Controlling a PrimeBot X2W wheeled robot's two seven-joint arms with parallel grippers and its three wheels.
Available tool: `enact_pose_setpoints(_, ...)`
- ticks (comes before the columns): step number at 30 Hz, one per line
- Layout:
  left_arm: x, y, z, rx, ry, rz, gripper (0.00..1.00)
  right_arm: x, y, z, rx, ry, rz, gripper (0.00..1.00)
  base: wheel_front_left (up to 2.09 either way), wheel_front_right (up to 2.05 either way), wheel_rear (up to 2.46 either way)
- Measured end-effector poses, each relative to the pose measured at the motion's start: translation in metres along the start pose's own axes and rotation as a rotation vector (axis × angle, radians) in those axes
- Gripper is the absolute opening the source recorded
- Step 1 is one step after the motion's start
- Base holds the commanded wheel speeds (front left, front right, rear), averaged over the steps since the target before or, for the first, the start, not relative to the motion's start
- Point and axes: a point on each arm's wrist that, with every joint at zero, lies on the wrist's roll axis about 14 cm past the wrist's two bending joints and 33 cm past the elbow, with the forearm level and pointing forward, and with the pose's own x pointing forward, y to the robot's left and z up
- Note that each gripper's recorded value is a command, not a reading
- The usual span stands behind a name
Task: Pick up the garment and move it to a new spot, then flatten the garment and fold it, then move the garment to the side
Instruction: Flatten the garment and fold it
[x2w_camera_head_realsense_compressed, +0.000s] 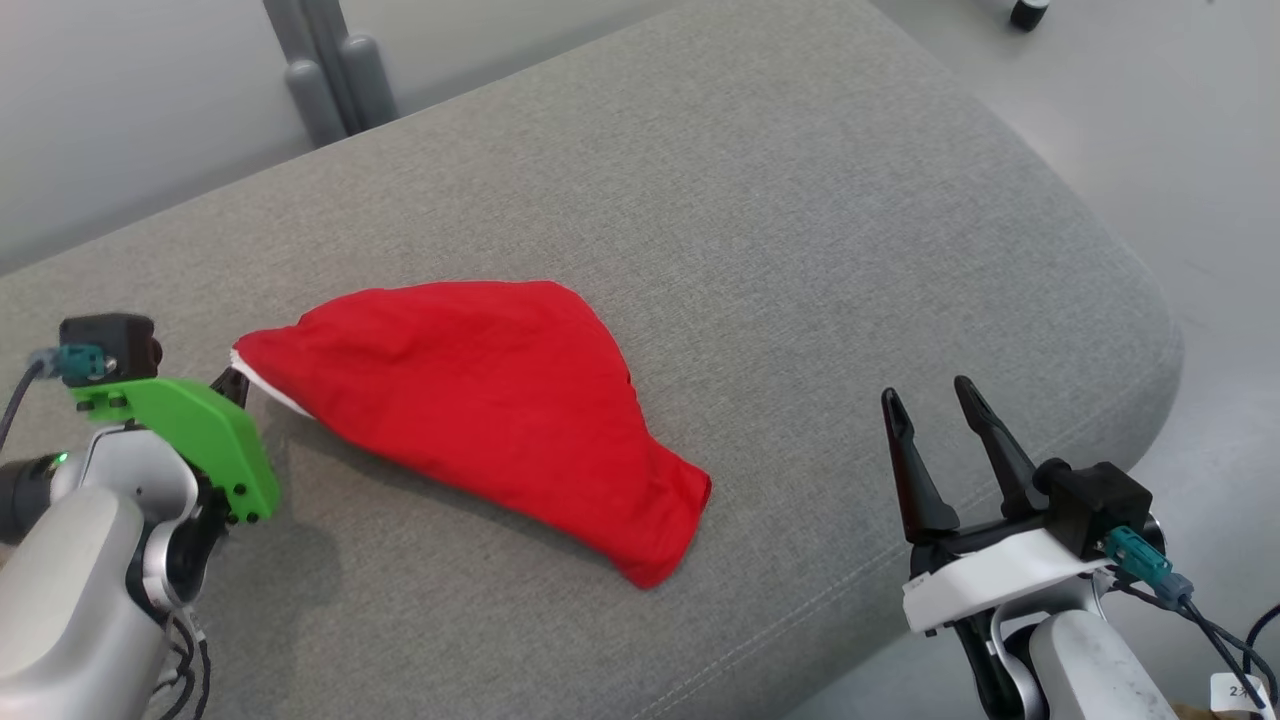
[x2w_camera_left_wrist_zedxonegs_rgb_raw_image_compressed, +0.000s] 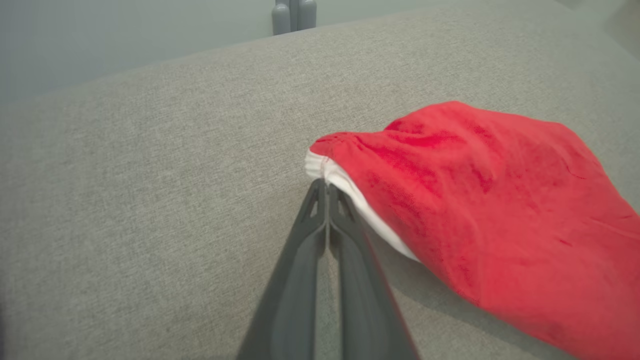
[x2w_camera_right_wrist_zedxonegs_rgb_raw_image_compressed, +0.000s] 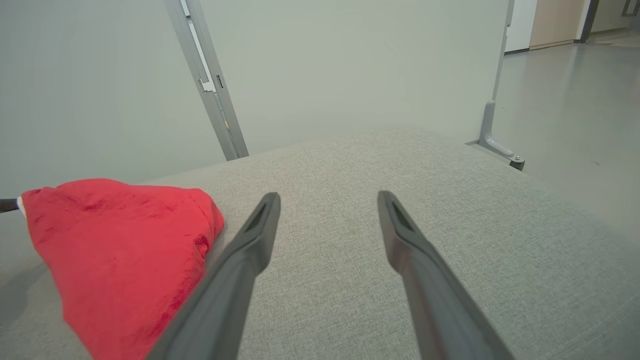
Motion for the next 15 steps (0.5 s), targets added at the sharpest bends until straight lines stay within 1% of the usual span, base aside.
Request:
enact_pose_setpoints(5,-0.025,0.029,-0.022,-0.101,-0.075,0.069,0.00,0.010,0.010,-0.005,-0.015,0.010,0.034,1.00,0.00,0.00,0.00)
enact_pose_setpoints(7,-0.043,0.045,-0.031,-0.145,-0.144,0.133,0.00,0.016,0.018,-0.007,-0.022,0.015,0.062,1.00,0.00,0.00,0.00)
enact_pose_setpoints(10,-0.064,0.063,-0.047,-0.197,-0.198,0.213,0.00,0.022,0.027,-0.012,-0.032,0.023,0.089,1.00,0.00,0.00,0.00)
enact_pose_setpoints(12,-0.070,0.068,-0.054,-0.216,-0.208,0.237,0.00,0.024,0.030,-0.013,-0.034,0.027,0.099,1.00,0.00,0.00,0.00)
enact_pose_setpoints(15,-0.087,0.071,-0.078,-0.303,-0.224,0.289,0.00,0.029,0.039,-0.018,-0.042,0.037,0.130,1.00,0.00,0.00,0.00)
